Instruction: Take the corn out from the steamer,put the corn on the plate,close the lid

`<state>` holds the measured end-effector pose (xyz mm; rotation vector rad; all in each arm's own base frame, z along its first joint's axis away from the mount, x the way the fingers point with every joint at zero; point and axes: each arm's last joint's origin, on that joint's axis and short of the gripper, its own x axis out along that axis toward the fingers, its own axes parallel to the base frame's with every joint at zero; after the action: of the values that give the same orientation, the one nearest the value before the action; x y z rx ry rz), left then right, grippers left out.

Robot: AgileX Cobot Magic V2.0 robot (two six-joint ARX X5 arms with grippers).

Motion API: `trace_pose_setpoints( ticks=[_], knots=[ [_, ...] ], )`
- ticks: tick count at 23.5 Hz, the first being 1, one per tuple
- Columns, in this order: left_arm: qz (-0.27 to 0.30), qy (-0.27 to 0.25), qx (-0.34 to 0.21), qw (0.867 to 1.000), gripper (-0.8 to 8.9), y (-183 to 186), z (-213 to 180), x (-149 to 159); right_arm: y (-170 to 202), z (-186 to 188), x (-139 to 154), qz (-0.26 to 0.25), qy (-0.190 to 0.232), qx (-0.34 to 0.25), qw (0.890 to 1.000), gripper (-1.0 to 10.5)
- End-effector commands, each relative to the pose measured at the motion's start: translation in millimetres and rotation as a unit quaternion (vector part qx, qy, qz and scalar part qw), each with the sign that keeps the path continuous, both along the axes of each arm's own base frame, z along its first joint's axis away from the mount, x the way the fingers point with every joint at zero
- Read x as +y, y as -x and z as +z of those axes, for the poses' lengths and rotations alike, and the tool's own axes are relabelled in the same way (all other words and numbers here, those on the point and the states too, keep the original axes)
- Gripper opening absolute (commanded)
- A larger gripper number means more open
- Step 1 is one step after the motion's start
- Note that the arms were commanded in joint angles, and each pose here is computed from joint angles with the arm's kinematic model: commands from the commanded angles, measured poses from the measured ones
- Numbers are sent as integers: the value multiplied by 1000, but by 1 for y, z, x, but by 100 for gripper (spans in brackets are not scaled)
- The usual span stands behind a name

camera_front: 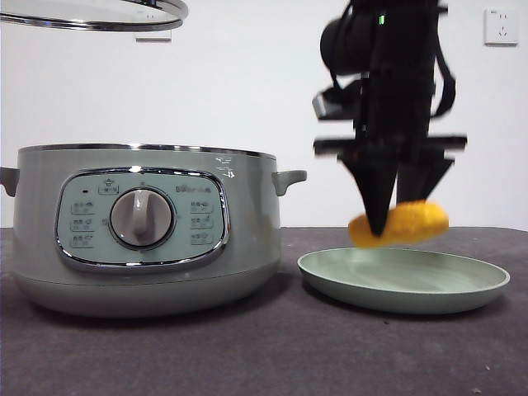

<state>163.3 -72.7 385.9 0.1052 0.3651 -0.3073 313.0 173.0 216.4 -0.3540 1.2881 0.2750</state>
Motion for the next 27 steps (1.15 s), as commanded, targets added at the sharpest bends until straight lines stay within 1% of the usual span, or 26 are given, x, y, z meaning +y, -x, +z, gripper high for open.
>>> trace_pose_setpoints(
  ticks=[1,5,7,8,11,12,14,20,23,27],
  knots=[
    [2,19,-36,999,-9,0,10,0,3,-18,1,-5,2,-4,1000,-12],
    [2,22,-40,999,-9,-3,10,-1,6,-31,0,-4,-3,-11,1000,-11],
    [2,22,-40,999,-9,-4,10,-2,7,-34,0,-3,-3,-8,1000,29],
    [1,22,-40,999,-9,-5,10,-2,7,-34,-1,-4,-4,-8,1000,66],
    [1,21,-39,999,-9,-6,9,-3,7,-34,-1,-4,-4,-8,1000,235],
    [1,21,-38,999,-9,-6,9,-3,6,-34,-1,-5,-4,-8,1000,276],
    [0,20,-35,999,-9,-8,8,-4,6,-34,-3,-8,-3,-6,1000,321],
    [-3,19,-29,999,-9,-12,6,-6,6,-26,-4,-27,-17,-22,999,325],
    [-16,24,-28,999,-9,-12,6,-7,10,-9,-7,-29,-31,-43,998,324],
    [-21,44,-29,998,-9,-12,7,-8,21,23,-13,-29,-56,-84,994,320]
  ],
)
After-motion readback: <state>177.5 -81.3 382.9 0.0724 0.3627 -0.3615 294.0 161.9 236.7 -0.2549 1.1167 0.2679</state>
